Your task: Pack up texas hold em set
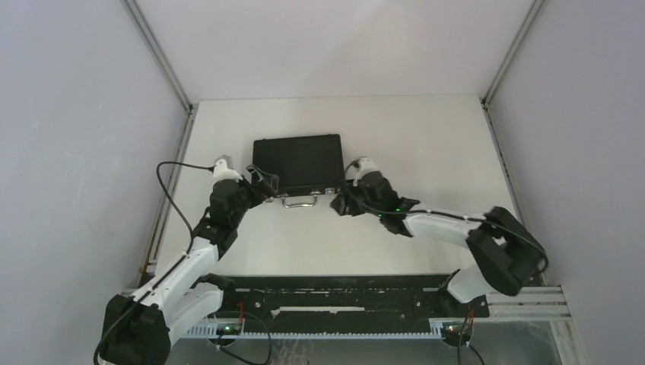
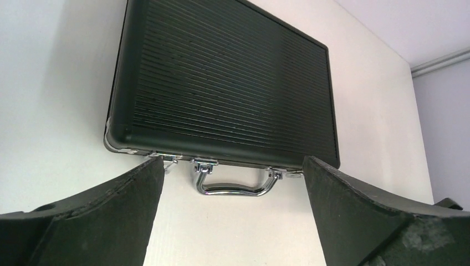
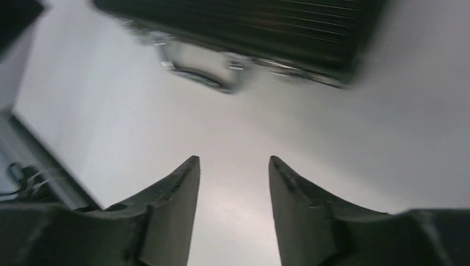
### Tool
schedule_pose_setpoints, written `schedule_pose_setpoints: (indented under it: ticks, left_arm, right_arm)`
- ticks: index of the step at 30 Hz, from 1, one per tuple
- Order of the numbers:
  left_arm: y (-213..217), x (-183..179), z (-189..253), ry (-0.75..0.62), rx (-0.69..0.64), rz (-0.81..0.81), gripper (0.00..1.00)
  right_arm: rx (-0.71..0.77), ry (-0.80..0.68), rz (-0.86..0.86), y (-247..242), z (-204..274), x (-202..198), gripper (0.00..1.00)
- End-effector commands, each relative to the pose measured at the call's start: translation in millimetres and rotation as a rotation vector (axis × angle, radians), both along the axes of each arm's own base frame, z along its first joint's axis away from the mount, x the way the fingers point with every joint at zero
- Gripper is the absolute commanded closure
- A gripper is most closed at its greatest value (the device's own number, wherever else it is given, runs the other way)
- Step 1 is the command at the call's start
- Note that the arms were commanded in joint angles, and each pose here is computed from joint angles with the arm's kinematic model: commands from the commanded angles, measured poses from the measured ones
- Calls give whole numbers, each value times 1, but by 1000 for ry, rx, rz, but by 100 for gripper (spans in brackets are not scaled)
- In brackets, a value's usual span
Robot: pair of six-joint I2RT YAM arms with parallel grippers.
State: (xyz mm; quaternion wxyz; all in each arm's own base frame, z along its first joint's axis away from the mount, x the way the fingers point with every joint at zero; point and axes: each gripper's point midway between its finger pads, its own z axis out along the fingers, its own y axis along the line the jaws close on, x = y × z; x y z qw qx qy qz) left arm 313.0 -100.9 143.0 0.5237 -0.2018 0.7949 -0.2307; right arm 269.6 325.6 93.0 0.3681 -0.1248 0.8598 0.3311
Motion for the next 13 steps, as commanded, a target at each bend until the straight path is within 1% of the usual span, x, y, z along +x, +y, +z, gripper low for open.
schedule_pose_setpoints:
  ticks: [1,3,6,9,13]
  left_arm:
    - [9,3,36,-105,67,36,0]
    - [14,1,35,-114,80,56,0]
    - [11,2,37,-122,74,48,0]
    - [9,4,34,-94,73,43,0]
    - [8,4,29,-75,86,32,0]
  right_arm:
    - [1,-112,-251,-80,33,27,38]
    - [-43,-130,-333,-117,35,30,35]
    - [-66,-145,-403,-152,37,28,35]
    - [-69,-145,-445,-171,40,29,35]
    - [-55,-140,-466,-180,42,31,35]
